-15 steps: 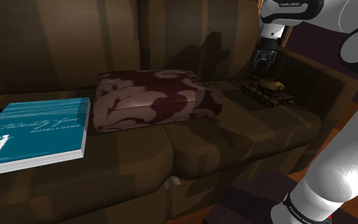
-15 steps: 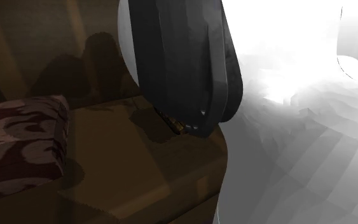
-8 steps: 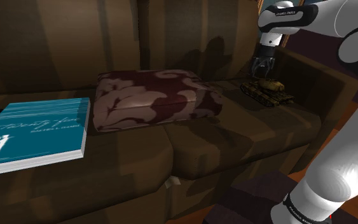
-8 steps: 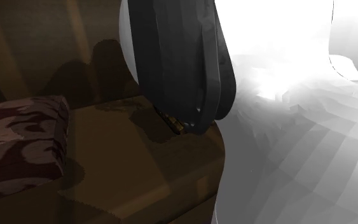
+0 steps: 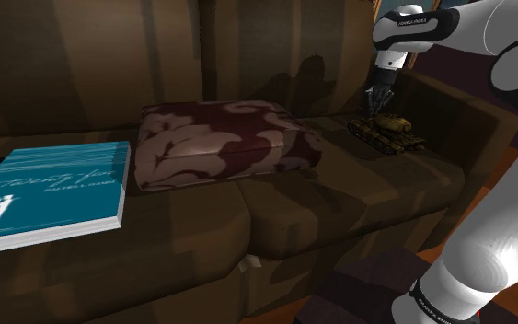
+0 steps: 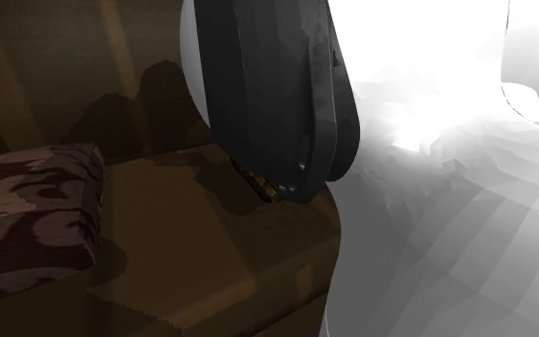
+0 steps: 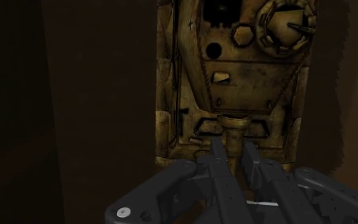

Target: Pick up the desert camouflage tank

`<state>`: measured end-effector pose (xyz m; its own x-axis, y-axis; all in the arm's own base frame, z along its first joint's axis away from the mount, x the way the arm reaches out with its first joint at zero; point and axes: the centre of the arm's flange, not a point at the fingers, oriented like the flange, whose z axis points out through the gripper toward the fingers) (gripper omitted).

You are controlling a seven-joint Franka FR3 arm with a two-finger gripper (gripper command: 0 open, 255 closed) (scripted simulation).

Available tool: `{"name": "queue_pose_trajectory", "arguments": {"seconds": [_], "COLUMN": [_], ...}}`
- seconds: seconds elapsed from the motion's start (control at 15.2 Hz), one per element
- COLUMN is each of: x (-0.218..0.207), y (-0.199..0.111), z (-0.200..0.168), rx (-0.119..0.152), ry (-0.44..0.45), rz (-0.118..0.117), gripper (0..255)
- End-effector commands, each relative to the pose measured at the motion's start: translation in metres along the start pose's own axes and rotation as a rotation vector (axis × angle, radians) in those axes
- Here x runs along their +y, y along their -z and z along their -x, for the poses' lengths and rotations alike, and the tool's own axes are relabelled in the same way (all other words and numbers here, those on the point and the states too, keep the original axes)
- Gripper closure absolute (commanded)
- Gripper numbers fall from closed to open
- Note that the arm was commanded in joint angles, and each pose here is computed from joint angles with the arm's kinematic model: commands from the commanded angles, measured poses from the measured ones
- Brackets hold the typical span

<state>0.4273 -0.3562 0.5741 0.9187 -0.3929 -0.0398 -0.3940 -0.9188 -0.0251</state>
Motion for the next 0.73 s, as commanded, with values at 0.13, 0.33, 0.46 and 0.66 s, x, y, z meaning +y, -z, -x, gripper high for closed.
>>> {"name": "queue_pose_trajectory", "arguments": {"seconds": [0.13,0.33,0.46,0.66], "x": [0.000,0.000,0.000,0.000], "y": [0.000,0.010,0.021,0.037], "z": [0.000,0.000,0.001,0.001], "rx": [-0.001,-0.001,-0.001,-0.001], "ry": [0.000,0.000,0.000,0.000], "rz": [0.000,0.000,0.000,0.000], "gripper": [255,255,255,255]}}
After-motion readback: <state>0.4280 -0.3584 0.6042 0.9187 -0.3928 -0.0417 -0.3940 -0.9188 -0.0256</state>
